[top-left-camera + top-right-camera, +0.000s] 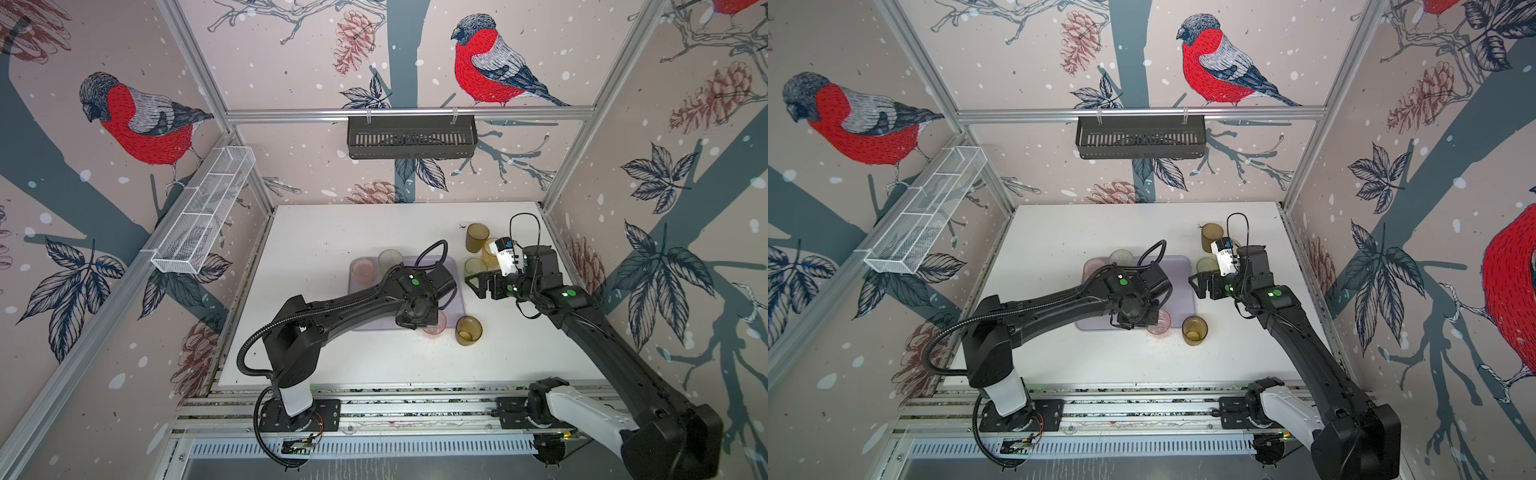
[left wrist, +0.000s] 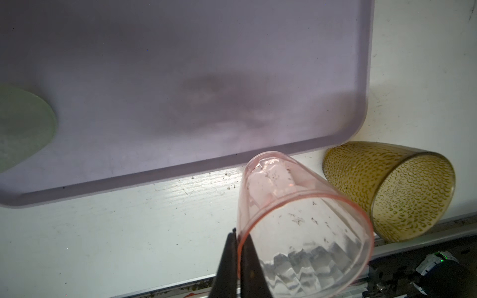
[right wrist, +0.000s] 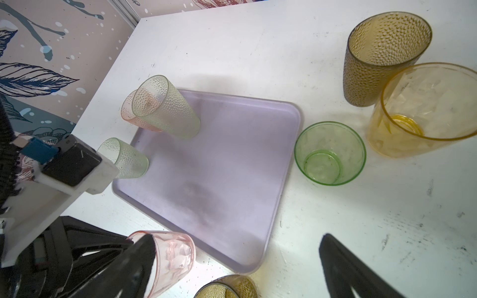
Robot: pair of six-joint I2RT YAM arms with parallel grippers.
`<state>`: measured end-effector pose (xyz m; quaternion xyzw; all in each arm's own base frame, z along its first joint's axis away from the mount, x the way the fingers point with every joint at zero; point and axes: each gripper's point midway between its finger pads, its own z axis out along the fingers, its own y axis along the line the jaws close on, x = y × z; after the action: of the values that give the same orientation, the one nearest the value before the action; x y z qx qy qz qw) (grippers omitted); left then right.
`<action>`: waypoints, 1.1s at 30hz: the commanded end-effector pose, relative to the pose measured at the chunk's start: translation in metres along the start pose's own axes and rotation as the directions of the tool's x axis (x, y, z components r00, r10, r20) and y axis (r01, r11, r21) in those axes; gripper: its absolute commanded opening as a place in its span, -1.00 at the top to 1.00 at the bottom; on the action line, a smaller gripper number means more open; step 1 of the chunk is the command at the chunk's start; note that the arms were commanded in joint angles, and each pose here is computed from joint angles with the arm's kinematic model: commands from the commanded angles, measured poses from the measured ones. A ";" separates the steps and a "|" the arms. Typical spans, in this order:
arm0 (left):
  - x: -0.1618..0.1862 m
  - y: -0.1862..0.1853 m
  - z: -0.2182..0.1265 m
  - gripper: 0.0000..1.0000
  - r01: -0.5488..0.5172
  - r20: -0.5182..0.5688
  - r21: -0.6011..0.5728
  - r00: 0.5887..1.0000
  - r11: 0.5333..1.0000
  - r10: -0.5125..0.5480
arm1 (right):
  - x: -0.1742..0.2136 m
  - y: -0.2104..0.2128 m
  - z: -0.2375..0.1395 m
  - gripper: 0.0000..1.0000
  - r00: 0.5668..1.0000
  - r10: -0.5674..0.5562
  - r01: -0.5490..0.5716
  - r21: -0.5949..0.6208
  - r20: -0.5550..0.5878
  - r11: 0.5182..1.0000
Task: Place the glasses into the tray
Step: 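Lift the pink cup with the left gripper and carry it over the tray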
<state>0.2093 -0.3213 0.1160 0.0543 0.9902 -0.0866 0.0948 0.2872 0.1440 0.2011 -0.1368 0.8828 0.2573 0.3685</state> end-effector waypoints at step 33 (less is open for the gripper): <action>-0.053 0.073 -0.031 0.99 0.076 0.107 -0.163 0.992 0.984 -0.059 | -0.009 0.015 0.003 -0.99 0.997 -0.079 0.079 -0.025 -0.003 0.997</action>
<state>0.2605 -0.2583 0.1423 0.0054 0.9898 -0.0296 0.1389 0.2853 0.1579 0.2068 -0.1691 0.8787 0.2577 0.3646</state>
